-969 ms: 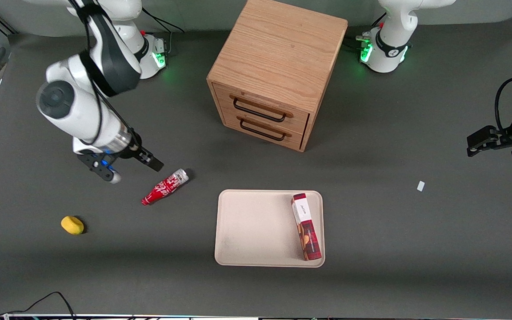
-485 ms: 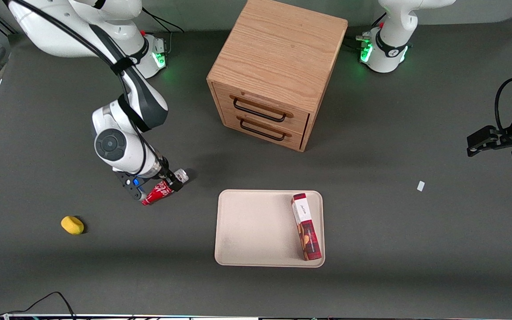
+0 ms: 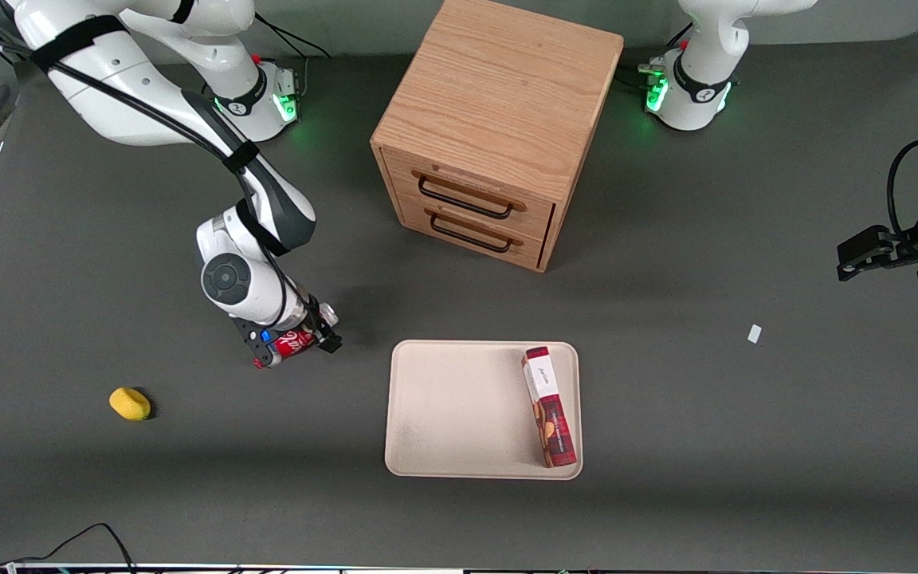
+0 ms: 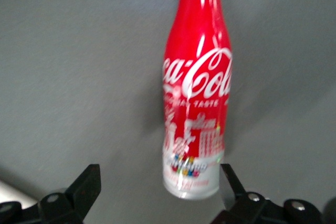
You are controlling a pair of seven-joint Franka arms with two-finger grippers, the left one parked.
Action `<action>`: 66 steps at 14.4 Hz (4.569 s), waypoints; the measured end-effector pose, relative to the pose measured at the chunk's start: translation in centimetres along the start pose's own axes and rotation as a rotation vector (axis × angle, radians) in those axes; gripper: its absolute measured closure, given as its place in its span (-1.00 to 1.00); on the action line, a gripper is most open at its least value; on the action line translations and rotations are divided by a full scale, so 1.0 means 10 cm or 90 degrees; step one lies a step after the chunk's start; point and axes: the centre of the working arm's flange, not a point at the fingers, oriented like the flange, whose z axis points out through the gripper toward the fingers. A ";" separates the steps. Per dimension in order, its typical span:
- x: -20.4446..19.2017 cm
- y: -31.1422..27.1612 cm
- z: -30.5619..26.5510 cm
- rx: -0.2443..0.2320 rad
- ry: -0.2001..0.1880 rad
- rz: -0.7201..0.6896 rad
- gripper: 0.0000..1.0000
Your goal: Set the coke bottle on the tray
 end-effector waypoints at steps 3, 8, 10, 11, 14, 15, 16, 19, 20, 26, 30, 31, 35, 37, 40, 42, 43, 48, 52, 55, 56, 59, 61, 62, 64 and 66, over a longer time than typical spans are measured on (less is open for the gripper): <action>0.05 0.06 0.12 -0.017 0.027 -0.004 -1.00; 0.09 0.13 0.18 -0.030 0.047 -0.022 -1.00; 0.14 0.15 0.20 -0.034 0.052 -0.023 -1.00; 0.16 0.16 0.21 -0.035 0.055 -0.024 -0.89; 0.19 0.17 0.24 -0.036 0.059 -0.028 -0.57; 0.19 0.17 0.26 -0.032 0.058 -0.028 -0.42; 0.20 0.17 0.27 -0.030 0.058 -0.028 -0.40; 0.20 0.17 0.28 -0.029 0.058 -0.028 -0.08; 0.20 0.17 0.28 -0.029 0.058 -0.028 -0.08; 0.22 0.15 0.24 -0.024 0.062 -0.029 -0.08; 0.30 0.01 -0.10 -0.045 0.080 -0.034 -0.08; 0.29 -0.06 -0.27 -0.053 0.085 -0.050 -0.08; 0.17 -0.34 -1.08 -0.051 0.103 -0.133 -0.08; 0.19 -0.48 -1.53 -0.029 0.097 -0.182 -0.08; 0.31 -0.59 -2.18 -0.006 0.096 -0.311 -0.08; 0.18 -0.72 -2.47 0.017 0.104 -0.398 -0.08; 0.03 -0.82 -2.54 0.029 0.107 -0.432 -0.08; -0.62 -1.55 -2.16 0.109 0.099 -0.593 -0.08; -0.63 -1.83 -1.22 0.109 0.079 -0.629 -0.08; -0.60 -1.89 -0.75 0.101 0.062 -0.627 -0.08; -0.61 -1.90 -0.63 0.101 0.056 -0.626 -0.08; -0.61 -1.93 -0.26 0.107 0.050 -0.620 -0.08; -0.59 -1.94 -0.06 0.101 0.063 -0.618 -0.08; -0.59 -1.95 0.00 0.099 0.068 -0.618 -0.08; -0.61 -1.95 0.08 0.099 0.070 -0.616 -0.08; -0.61 -1.96 0.11 0.103 0.074 -0.616 -0.08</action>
